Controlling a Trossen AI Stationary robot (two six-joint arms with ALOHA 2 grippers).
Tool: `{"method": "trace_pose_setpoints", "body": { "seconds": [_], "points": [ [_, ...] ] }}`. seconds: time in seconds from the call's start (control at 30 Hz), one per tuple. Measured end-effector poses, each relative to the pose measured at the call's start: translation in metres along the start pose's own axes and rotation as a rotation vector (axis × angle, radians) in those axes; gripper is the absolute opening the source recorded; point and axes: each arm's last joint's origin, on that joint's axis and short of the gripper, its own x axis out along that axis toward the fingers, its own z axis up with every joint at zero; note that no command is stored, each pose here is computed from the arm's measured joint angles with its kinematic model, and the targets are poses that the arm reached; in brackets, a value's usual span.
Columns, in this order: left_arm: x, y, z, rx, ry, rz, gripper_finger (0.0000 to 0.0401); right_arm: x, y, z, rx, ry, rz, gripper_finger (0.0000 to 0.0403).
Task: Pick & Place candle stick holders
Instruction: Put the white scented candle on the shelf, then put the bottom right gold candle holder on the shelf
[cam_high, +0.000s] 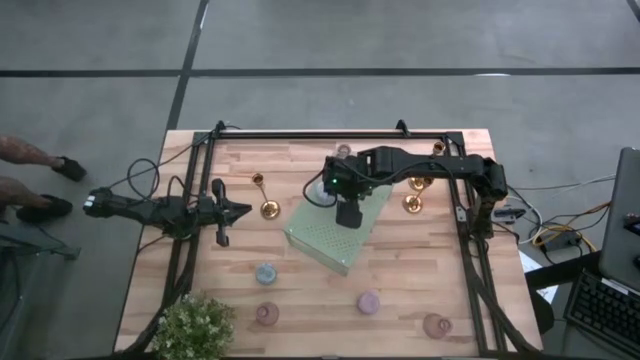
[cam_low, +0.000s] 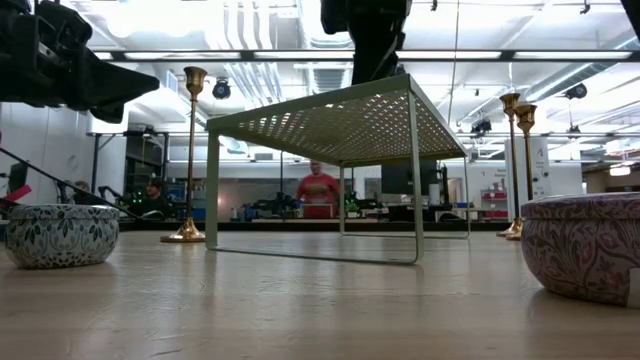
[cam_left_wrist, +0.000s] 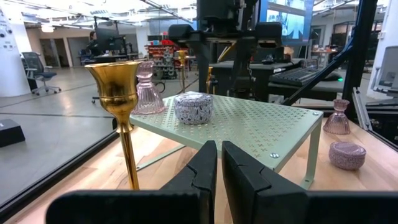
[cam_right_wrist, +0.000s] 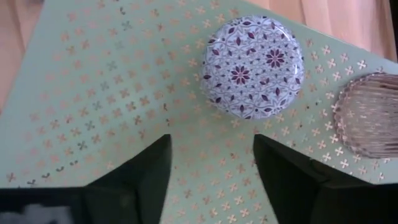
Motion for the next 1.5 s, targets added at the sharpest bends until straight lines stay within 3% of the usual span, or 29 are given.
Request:
{"method": "trace_pose_setpoints", "body": {
  "seconds": [0.53,1.2,1.5],
  "points": [
    [0.0,0.0,0.0,0.0,0.0,0.0,0.0028,0.022,0.001,-0.001,-0.002,-0.036,0.004,0.0015],
    [0.0,0.0,0.0,0.0,-0.001,0.0,0.0028,0.036,0.001,0.0,-0.001,-0.081,0.006,0.0008],
    [0.0,0.0,0.0,0.0,0.0,0.0,0.0028,0.036,-0.002,-0.004,0.006,-0.055,-0.068,0.0008]
  ]
}}
